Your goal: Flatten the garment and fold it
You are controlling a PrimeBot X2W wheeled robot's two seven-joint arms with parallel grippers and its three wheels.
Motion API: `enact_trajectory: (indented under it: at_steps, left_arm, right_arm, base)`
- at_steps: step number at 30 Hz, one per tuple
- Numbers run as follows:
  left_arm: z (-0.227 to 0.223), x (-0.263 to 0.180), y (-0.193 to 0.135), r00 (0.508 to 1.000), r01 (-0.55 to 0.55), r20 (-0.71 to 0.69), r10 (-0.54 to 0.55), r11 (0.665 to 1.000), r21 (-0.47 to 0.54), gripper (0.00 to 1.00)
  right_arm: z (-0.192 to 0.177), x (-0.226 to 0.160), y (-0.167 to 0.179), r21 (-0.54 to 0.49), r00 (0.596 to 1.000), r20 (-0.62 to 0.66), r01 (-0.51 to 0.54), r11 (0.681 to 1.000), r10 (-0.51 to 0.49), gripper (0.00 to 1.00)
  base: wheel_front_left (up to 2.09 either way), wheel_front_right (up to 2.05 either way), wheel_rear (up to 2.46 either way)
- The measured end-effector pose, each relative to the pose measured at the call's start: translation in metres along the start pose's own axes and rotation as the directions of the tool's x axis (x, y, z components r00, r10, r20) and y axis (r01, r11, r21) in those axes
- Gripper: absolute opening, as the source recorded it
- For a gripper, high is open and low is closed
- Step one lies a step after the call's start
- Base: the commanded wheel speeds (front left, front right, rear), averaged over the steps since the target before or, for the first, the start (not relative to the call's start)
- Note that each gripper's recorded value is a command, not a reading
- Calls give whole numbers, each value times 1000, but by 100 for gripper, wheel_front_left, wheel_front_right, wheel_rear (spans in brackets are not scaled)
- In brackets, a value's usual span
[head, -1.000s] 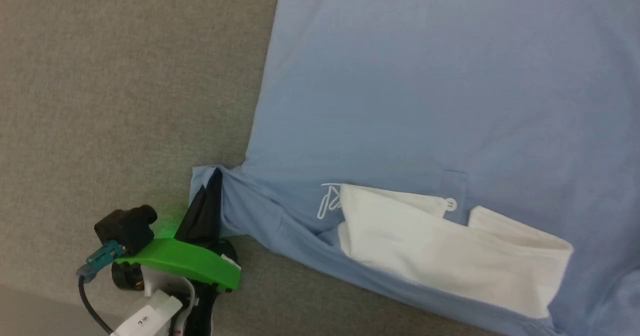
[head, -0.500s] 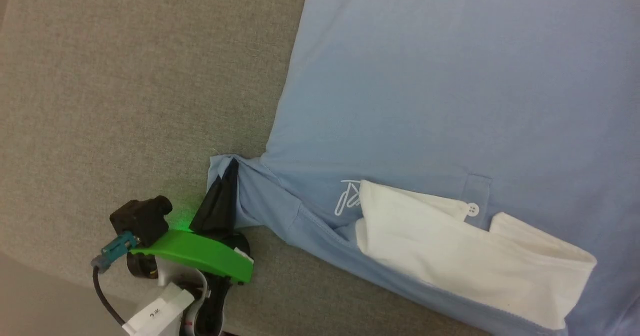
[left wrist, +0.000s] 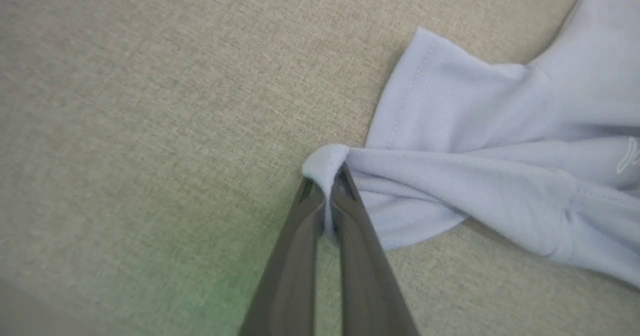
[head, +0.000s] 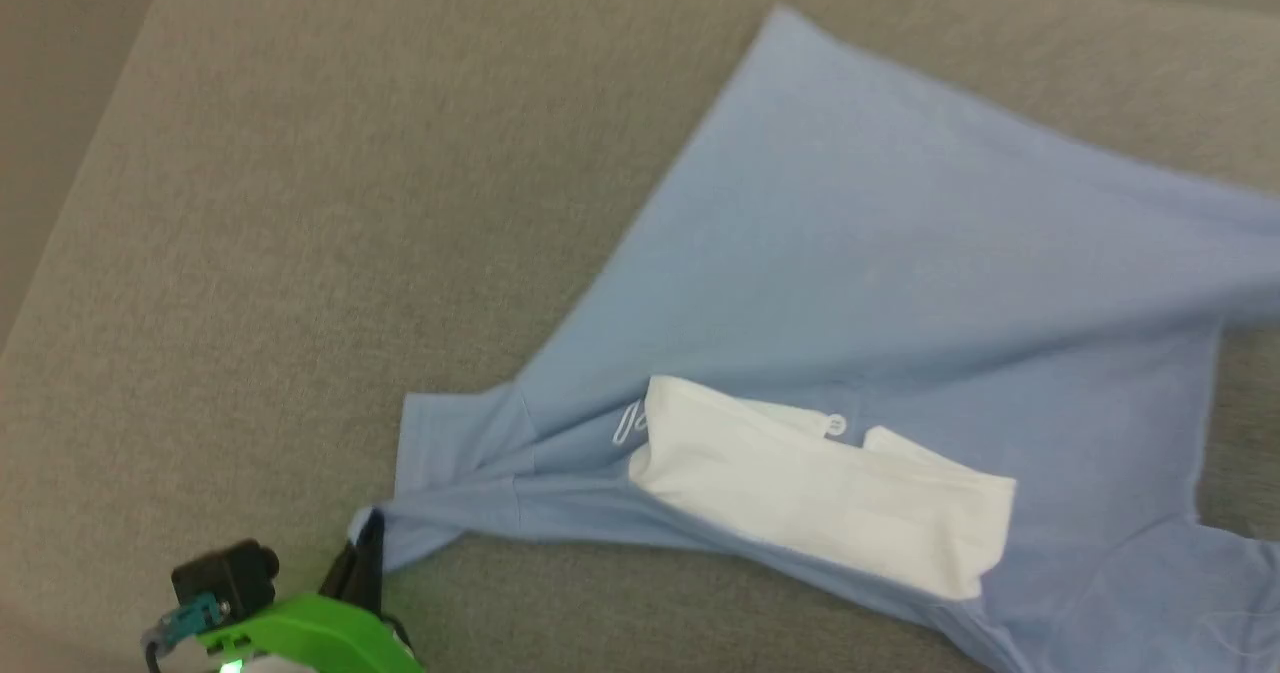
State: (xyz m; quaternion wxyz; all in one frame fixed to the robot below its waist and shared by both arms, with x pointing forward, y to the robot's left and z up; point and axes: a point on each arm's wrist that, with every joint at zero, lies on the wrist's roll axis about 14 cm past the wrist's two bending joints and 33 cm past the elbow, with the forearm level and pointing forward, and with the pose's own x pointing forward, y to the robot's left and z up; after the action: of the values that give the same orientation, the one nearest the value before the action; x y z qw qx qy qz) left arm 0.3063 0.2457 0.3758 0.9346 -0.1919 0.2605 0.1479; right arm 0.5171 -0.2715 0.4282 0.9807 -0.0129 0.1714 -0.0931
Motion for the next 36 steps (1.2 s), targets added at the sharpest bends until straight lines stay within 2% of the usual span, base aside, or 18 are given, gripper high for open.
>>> enact_trajectory:
  at_steps: [5,6,10,12,14,15,16,17,18,19,20,23,25,27,29,32,34,36]
  left_arm:
    - [4,-16,-14,998,57,16,-56,998,-3,0]
    - [9,-18,-21,996,85,29,-85,996,-1,0]
    - [15,-21,-37,989,142,46,-142,990,13,0]
    - [17,-22,-44,985,167,48,-168,986,19,0]
    - [20,-23,-52,979,193,56,-194,981,24,0]
    - [21,-23,-55,977,204,59,-205,979,28,0]
    - [23,-24,-58,975,212,63,-214,977,30,0]
    - [23,-24,-60,973,220,65,-222,975,33,0]
    - [24,-25,-62,972,225,65,-227,974,35,0]
    - [24,-25,-63,971,229,66,-231,973,36,0]
    - [24,-25,-64,970,233,66,-235,972,37,0]
    - [24,-25,-63,971,229,65,-231,973,28,0]
    - [23,-25,-61,972,225,62,-226,974,24,0]
    - [22,-25,-60,973,222,59,-223,975,22,0]
    - [21,-25,-59,974,219,58,-220,975,21,0]
    - [21,-24,-58,975,213,56,-213,977,18,0]
    - [21,-22,-58,976,210,53,-210,978,16,0]
    - [20,-20,-58,977,206,50,-206,978,14,0]
  right_arm:
    - [-39,-70,-51,50,976,-182,128,991,-117,0]
    - [-57,-95,-68,80,955,-257,175,981,-149,0]
    - [-96,-145,-97,110,888,-418,258,960,-191,0]
    - [-113,-165,-105,132,850,-492,287,949,-189,0]
    - [-137,-185,-105,166,792,-592,303,938,-151,0]
    - [-144,-192,-104,185,776,-617,308,933,-134,2]
    - [-145,-194,-104,197,772,-623,311,930,-126,10]
    - [-145,-196,-104,204,770,-627,311,928,-120,33]
    - [-144,-197,-104,210,772,-625,308,928,-115,63]
    - [-144,-197,-102,214,775,-622,303,929,-110,100]
    - [-142,-196,-100,220,780,-617,297,929,-103,100]
    - [-124,-185,-96,209,834,-539,265,941,-115,100]
    - [-98,-170,-92,199,892,-434,232,952,-127,100]
    - [-59,-150,-79,188,955,-273,171,967,-115,100]
    - [-24,-132,-50,173,990,-129,74,982,-51,100]
    - [26,-114,-5,124,995,83,-68,990,58,100]
    - [53,-106,22,93,973,194,-147,985,127,100]
    - [68,-98,52,49,944,253,-230,972,210,100]
  base:
    - [0,0,0]
    - [0,0,0]
    - [0,0,0]
    - [0,0,0]
    - [0,0,0]
    - [0,0,0]
    - [0,0,0]
    - [0,0,0]
    - [0,0,0]
    - [0,0,0]
    - [0,0,0]
    - [0,0,0]
    - [0,0,0]
    - [0,0,0]
    - [0,0,0]
    - [0,0,0]
    - [0,0,0]
    - [0,0,0]
